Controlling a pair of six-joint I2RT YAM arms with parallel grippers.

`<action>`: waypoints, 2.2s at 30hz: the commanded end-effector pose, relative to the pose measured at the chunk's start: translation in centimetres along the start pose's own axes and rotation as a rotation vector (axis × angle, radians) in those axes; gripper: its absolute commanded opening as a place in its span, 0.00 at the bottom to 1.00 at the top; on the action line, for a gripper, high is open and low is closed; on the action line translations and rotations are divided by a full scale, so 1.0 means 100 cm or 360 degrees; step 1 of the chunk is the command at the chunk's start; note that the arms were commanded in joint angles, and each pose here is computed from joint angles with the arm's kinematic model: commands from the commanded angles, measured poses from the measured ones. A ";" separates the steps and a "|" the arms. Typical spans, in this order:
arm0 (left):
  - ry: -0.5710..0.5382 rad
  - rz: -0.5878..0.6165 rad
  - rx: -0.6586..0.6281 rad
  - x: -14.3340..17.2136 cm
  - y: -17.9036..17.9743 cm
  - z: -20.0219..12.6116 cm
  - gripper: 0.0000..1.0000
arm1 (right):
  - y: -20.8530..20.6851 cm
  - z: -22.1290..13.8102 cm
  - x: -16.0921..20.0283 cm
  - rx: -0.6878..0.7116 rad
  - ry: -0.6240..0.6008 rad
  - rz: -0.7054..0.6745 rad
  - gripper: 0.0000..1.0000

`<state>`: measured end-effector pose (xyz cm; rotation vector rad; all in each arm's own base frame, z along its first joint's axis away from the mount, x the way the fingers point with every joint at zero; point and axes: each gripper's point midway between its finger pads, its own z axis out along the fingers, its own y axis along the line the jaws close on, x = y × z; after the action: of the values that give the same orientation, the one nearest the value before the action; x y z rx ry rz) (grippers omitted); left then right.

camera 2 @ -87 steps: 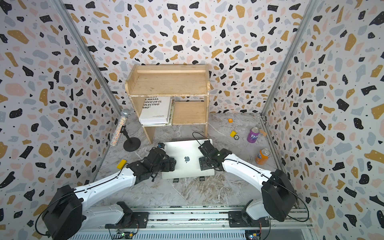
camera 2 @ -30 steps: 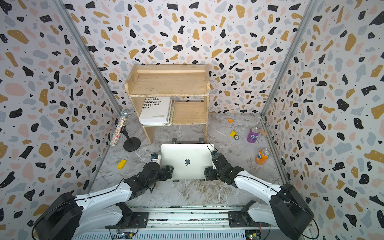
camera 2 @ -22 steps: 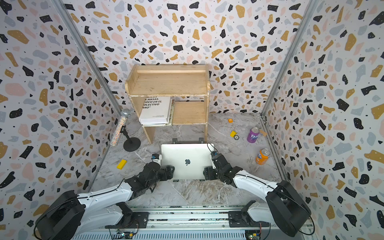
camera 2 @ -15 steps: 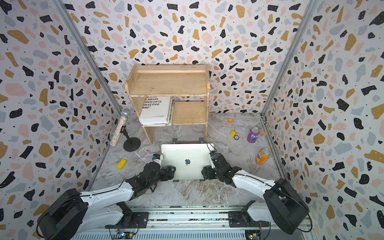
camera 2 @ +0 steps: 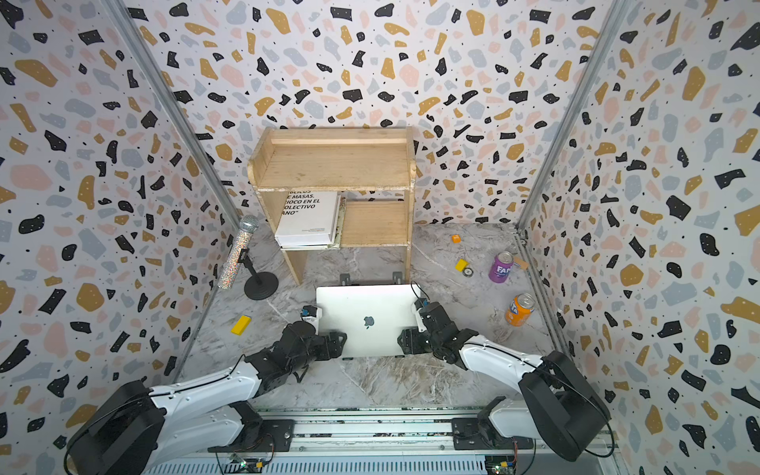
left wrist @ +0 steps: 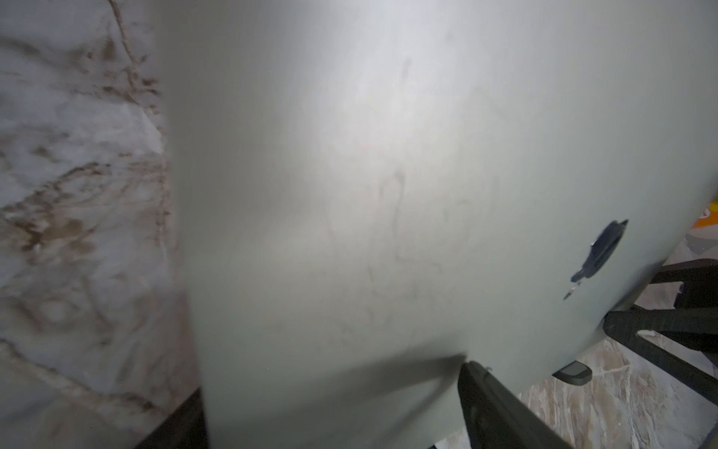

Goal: Close the laptop lid and set it aside
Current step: Pick up the laptop from the computer stand.

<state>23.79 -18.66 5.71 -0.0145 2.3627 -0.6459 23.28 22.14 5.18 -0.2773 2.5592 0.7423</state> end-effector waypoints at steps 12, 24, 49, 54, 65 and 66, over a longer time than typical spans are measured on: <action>-0.0135 0.0009 0.0236 -0.041 -0.048 -0.021 0.86 | 0.044 -0.032 -0.035 -0.0227 -0.0168 -0.0044 0.71; -0.0162 0.0066 0.0236 -0.056 -0.059 -0.025 0.87 | 0.053 -0.036 -0.050 -0.0242 -0.0204 -0.0061 0.72; -0.0199 0.0095 0.0250 -0.070 -0.070 -0.027 0.88 | 0.060 -0.035 -0.061 -0.0238 -0.0209 -0.0082 0.73; -0.0209 0.0088 0.0273 -0.072 -0.073 -0.037 0.88 | 0.066 -0.044 -0.059 -0.0273 -0.0214 -0.0079 0.72; -0.0232 0.0058 0.0300 -0.073 -0.073 -0.056 0.85 | 0.071 -0.064 -0.053 -0.0307 -0.0214 -0.0063 0.65; -0.0232 0.0057 0.0300 -0.073 -0.072 -0.057 0.85 | 0.071 -0.065 -0.052 -0.0311 -0.0211 -0.0059 0.64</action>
<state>23.90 -18.20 11.11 0.0197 2.3268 -0.6151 23.10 22.43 11.11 -0.2435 2.4920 0.8211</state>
